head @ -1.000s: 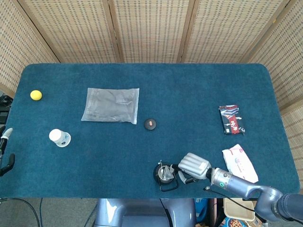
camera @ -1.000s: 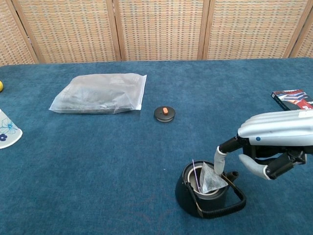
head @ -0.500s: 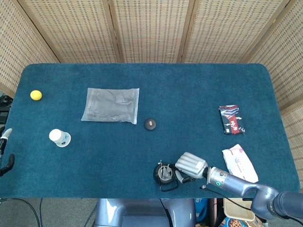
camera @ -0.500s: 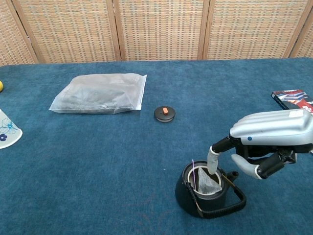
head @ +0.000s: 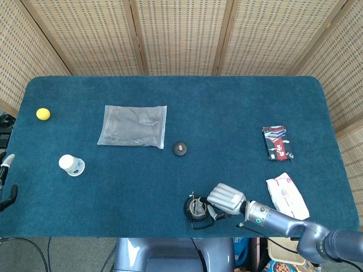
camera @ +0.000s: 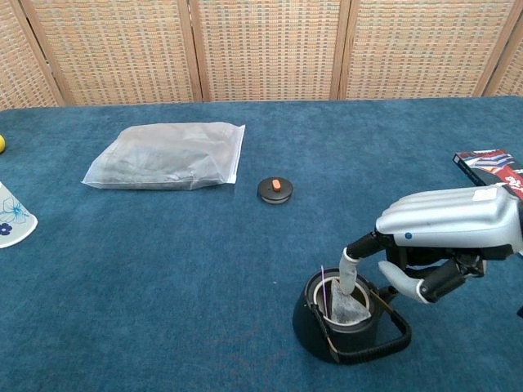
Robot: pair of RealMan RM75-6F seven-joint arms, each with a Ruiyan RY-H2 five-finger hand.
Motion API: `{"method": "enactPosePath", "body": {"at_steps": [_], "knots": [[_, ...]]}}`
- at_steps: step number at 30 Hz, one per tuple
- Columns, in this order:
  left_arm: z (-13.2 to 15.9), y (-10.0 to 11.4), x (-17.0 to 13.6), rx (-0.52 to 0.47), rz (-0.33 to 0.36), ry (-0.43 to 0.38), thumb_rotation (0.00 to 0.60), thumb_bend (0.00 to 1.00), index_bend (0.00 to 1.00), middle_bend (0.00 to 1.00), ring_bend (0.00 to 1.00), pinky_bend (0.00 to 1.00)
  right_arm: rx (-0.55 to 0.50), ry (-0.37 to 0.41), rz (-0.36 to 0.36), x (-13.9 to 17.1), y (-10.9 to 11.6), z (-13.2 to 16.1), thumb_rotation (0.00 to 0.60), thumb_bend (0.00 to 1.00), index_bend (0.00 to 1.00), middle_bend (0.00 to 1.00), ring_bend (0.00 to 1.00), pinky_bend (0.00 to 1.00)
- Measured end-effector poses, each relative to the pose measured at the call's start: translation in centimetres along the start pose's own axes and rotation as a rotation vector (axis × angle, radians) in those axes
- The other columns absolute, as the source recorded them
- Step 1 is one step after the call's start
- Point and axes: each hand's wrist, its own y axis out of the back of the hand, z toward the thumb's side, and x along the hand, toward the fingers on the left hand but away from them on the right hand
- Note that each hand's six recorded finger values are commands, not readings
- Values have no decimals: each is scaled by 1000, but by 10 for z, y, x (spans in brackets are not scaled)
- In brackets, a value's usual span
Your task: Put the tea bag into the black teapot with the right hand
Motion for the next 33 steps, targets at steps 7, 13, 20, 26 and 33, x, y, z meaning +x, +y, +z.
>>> {"method": "enactPosePath", "body": {"at_steps": [7,13,20,26,33], "knots": [[-2,-1,-1,-1,-1,4,600,538,30,0,0,0,9,-9,7,-5,-5,-2,275,960,338,1000,1000,1000],[-2,-1,0,-3,-1,4,600,538,30,0,0,0,20,-18,26,-7,-11,-4,274,959,338,1000,1000,1000],[-2,-1,0,-5,-1,3,600,538,30,0,0,0,23,-18,37,-5,-14,-2,273,959,338,1000,1000,1000],[-2,-1,0,-7,0,1,600,538,30,0,0,0,20,-15,1,2,-2,1,274,960,338,1000,1000,1000],[-2,-1,-1,-10,2,4,600,538,30,0,0,0,12,-39,-81,14,20,-4,257,960,319,994,1000,1000]]}}
